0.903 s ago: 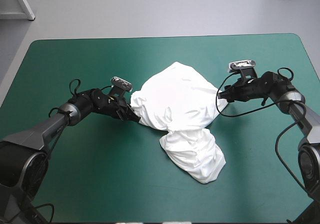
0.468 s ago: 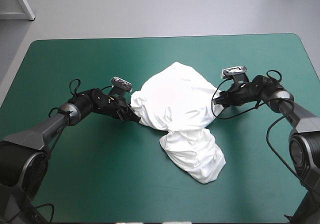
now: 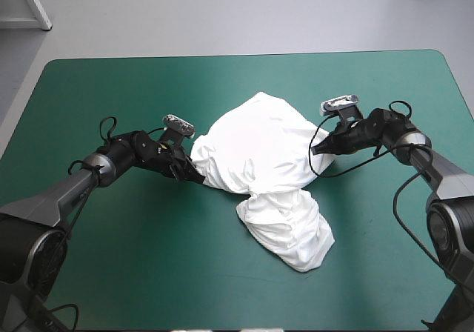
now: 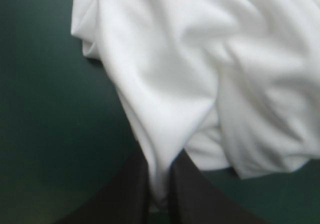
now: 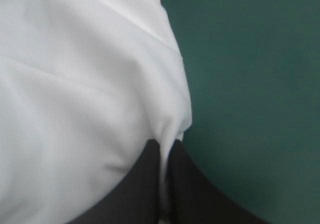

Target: Fold the cloth

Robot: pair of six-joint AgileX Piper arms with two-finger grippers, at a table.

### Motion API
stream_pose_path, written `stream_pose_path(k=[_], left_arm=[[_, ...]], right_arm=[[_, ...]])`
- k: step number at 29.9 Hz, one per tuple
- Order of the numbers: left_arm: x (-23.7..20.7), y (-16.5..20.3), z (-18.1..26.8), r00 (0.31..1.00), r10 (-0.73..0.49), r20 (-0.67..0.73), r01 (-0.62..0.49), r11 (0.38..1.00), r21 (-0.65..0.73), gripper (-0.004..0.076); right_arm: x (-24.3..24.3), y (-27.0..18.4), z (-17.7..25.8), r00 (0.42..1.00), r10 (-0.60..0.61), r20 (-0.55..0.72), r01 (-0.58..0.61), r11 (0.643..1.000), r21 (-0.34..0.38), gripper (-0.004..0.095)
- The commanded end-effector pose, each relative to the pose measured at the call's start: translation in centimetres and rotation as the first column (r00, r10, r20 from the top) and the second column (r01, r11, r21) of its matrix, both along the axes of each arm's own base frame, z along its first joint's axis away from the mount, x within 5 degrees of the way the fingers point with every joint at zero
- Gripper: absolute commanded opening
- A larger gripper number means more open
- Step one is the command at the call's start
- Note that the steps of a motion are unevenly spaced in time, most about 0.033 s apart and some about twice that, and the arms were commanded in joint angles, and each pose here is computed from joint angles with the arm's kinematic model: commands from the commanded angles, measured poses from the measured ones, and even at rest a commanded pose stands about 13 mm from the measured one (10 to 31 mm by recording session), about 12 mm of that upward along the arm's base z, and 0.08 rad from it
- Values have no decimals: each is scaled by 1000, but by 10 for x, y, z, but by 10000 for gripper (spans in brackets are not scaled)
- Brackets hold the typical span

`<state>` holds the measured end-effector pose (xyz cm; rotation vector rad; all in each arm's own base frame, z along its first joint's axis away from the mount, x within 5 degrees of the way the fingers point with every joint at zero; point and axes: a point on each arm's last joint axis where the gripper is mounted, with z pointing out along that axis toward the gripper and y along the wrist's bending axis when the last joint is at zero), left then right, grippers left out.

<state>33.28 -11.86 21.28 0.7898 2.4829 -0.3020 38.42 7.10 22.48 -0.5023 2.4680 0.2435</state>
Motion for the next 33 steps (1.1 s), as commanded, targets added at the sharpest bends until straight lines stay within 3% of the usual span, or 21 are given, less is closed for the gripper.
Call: stream_pose_path(k=[1, 12, 17, 22, 26, 33], left_arm=[[-1, 9, 56, 987, 41, 158, -32, 998, -59, 19], [-33, 52, 190, 880, 145, 452, -79, 983, -163, 19], [-76, 57, 263, 788, 130, 602, -17, 982, -189, 19], [-136, 63, 333, 655, 112, 747, 54, 979, -195, 19], [-185, 68, 371, 562, 101, 821, 99, 977, -188, 19], [-280, 79, 419, 368, 107, 924, 156, 972, -175, 19]], right_arm=[[-5, -1, 71, 978, -17, 210, 10, 999, 35, 0], [-68, -5, 197, 892, 26, 452, -63, 996, 68, 0], [-120, -11, 260, 794, 21, 608, -87, 993, 80, 0], [-186, -19, 319, 647, 18, 763, -113, 991, 72, 0], [-234, -25, 349, 544, 14, 839, -127, 990, 65, 0], [-305, -32, 380, 437, 45, 899, -161, 986, 29, 0]])
